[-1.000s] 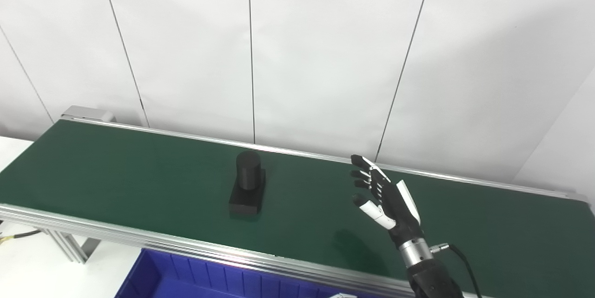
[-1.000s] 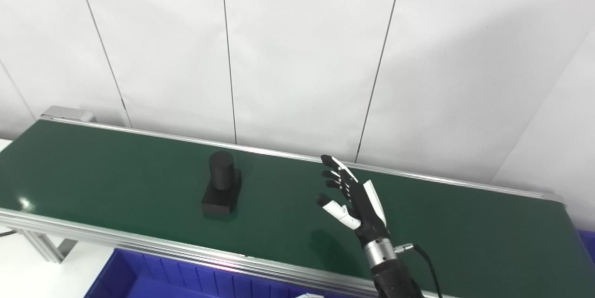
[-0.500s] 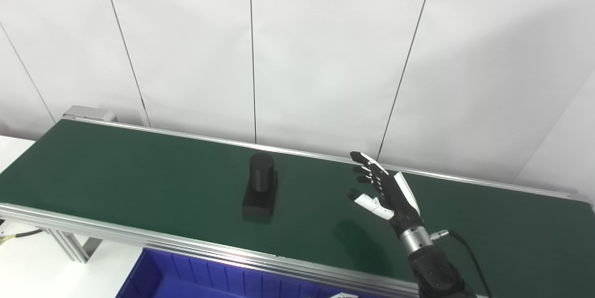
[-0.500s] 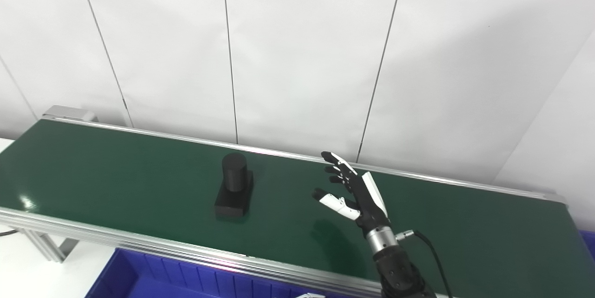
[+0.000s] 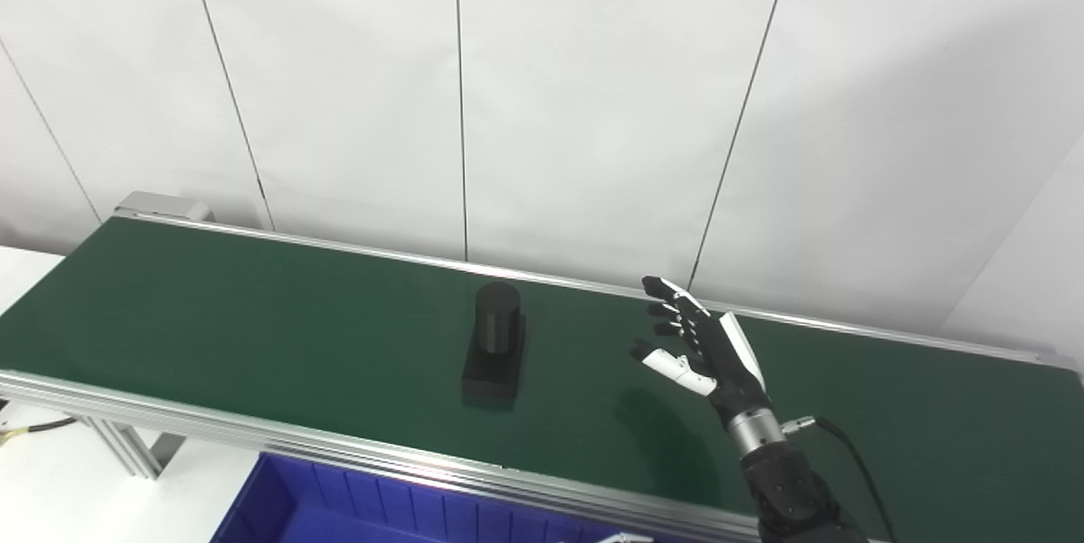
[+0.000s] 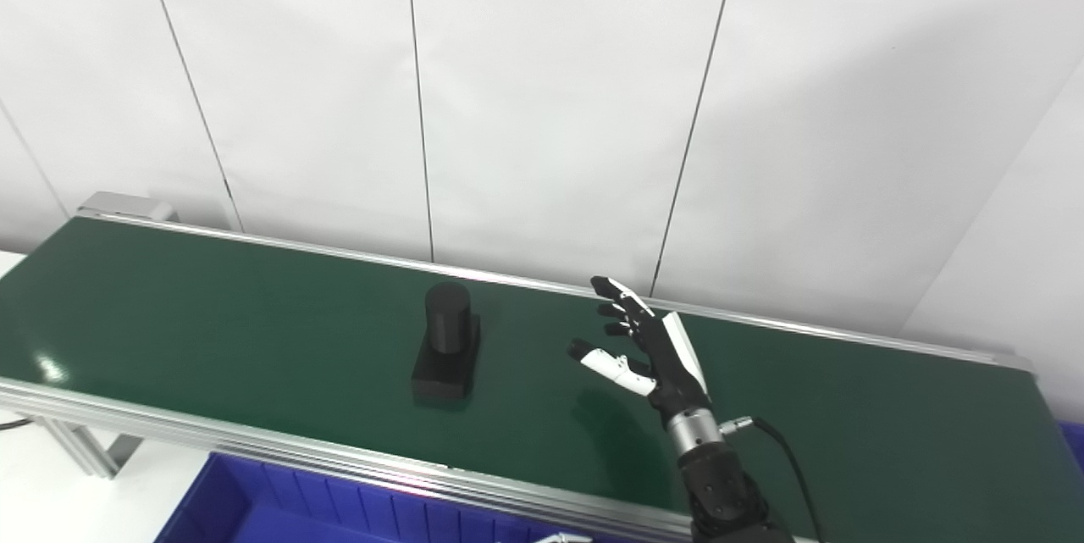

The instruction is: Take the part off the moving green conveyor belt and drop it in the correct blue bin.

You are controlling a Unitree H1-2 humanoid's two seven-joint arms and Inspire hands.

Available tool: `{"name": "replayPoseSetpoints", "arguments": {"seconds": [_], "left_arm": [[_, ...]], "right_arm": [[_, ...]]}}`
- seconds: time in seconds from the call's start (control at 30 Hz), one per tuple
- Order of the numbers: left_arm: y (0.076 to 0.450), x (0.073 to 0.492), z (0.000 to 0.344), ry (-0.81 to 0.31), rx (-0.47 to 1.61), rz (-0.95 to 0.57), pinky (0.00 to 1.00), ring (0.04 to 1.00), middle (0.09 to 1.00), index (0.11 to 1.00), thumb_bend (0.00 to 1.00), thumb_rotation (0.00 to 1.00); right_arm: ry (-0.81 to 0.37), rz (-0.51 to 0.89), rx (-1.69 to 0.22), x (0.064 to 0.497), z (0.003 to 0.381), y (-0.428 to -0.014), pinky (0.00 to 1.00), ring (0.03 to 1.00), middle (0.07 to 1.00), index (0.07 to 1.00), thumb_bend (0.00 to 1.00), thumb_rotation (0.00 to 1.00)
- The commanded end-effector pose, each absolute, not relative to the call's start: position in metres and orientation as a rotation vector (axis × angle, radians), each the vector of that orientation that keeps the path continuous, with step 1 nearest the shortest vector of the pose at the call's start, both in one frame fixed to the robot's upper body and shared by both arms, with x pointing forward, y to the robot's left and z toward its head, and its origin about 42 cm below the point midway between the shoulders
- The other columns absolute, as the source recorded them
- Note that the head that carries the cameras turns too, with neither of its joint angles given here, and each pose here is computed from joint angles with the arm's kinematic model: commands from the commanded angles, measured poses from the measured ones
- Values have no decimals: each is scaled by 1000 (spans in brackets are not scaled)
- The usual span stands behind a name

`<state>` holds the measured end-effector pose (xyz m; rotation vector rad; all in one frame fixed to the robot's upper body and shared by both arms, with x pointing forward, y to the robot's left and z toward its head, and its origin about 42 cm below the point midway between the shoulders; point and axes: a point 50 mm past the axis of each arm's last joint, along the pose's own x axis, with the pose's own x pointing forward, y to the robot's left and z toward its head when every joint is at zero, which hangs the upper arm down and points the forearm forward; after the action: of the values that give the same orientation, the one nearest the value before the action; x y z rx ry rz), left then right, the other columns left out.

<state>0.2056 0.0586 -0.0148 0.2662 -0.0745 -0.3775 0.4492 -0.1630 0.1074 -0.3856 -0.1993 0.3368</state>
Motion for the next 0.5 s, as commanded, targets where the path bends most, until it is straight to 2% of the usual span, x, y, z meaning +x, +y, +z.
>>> {"name": "replayPoseSetpoints", "arguments": {"seconds": [0.0, 0.47], "left_arm": [[54, 212, -1, -145, 225, -373, 577, 709, 750, 719, 1000, 850], [53, 204, 0, -156, 218, -375, 568, 698, 746, 717, 1000, 859]], "right_arm": [[-304, 329, -385, 464, 136, -153, 740, 834, 889, 885, 793, 669], [-258, 320, -468, 479, 134, -158, 757, 835, 900, 903, 763, 639]]}}
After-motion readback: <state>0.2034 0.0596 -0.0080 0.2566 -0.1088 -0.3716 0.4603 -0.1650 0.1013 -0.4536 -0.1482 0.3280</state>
